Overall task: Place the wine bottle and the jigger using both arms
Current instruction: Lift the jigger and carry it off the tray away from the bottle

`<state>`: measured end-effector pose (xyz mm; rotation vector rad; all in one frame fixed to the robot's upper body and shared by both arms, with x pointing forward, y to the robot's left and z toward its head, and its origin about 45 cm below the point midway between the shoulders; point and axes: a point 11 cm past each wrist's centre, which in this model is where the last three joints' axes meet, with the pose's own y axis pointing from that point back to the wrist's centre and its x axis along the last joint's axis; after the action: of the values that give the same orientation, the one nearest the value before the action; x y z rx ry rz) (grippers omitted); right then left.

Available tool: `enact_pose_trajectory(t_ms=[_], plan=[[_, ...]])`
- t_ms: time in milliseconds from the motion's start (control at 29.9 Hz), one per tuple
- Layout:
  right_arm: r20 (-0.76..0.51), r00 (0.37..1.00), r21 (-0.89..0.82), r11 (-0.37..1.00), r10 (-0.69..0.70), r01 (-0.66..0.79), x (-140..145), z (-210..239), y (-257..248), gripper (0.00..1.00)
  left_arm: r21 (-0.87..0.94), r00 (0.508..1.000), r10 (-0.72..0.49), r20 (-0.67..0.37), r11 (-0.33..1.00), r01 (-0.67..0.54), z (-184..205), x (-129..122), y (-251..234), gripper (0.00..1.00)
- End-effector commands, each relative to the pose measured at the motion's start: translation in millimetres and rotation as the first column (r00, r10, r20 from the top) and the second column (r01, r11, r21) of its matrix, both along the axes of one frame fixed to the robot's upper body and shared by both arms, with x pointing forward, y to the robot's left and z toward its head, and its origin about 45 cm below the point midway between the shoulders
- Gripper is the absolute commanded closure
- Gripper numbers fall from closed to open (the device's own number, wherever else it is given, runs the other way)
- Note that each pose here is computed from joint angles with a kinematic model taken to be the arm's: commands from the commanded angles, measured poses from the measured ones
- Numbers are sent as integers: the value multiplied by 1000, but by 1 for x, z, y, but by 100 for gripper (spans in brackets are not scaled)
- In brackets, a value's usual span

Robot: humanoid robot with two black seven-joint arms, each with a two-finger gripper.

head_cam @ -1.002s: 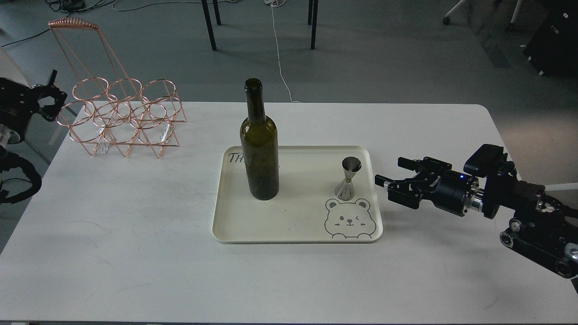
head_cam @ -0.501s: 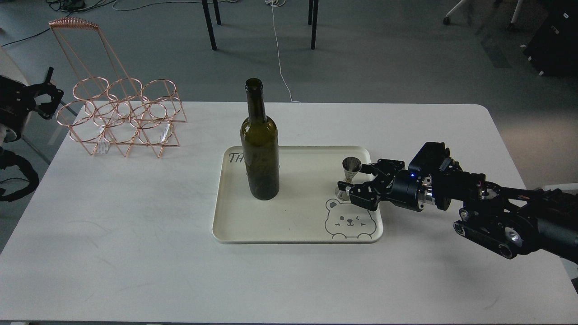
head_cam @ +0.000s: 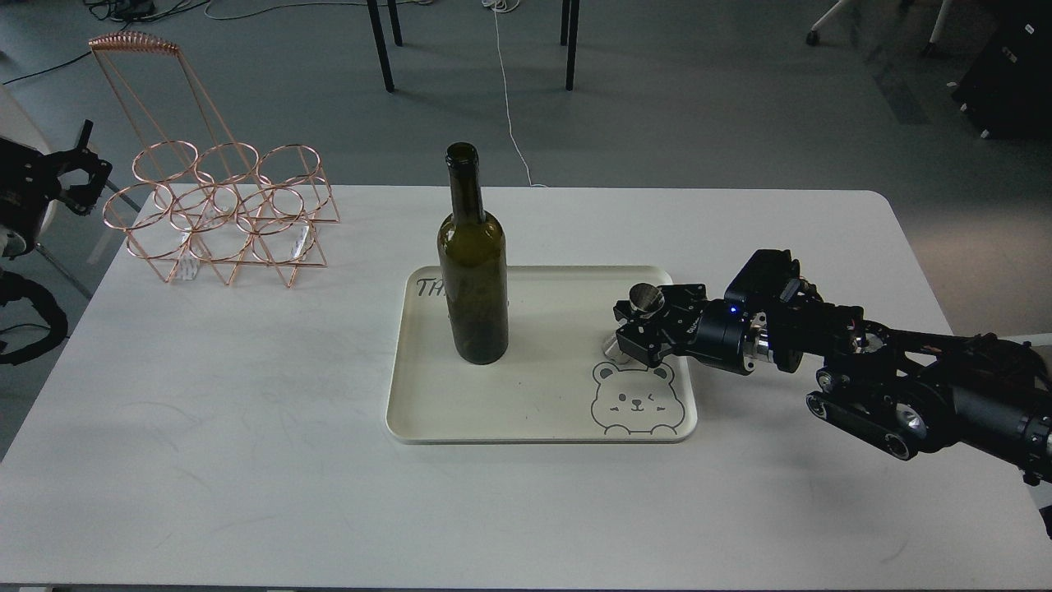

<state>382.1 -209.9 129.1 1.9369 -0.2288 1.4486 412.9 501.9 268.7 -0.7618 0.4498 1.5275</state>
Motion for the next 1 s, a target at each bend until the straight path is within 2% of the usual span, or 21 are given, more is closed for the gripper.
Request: enact_pose_trajectory(t_ms=[0, 267, 535, 768, 969], plan=[[30, 1000, 18, 1000, 6, -7, 1, 4, 2, 99, 0, 1000, -1, 4, 1000, 1, 2, 1, 0, 2], [115, 993, 26, 999, -36, 33, 11, 35, -33, 99, 16, 1000, 9, 12, 1000, -9, 10, -1, 7, 2], [187, 964, -3, 982, -186, 190, 14, 74, -121, 99, 30, 1000, 4, 29, 1000, -5, 22, 2, 9, 2], [157, 923, 25, 936, -351, 352, -11, 52, -177, 99, 30, 1000, -3, 29, 1000, 3, 22, 2, 7, 2], [163, 900, -11, 911, -405, 412, -26, 30, -203, 99, 27, 1000, -8, 28, 1000, 7, 21, 3, 5, 2]])
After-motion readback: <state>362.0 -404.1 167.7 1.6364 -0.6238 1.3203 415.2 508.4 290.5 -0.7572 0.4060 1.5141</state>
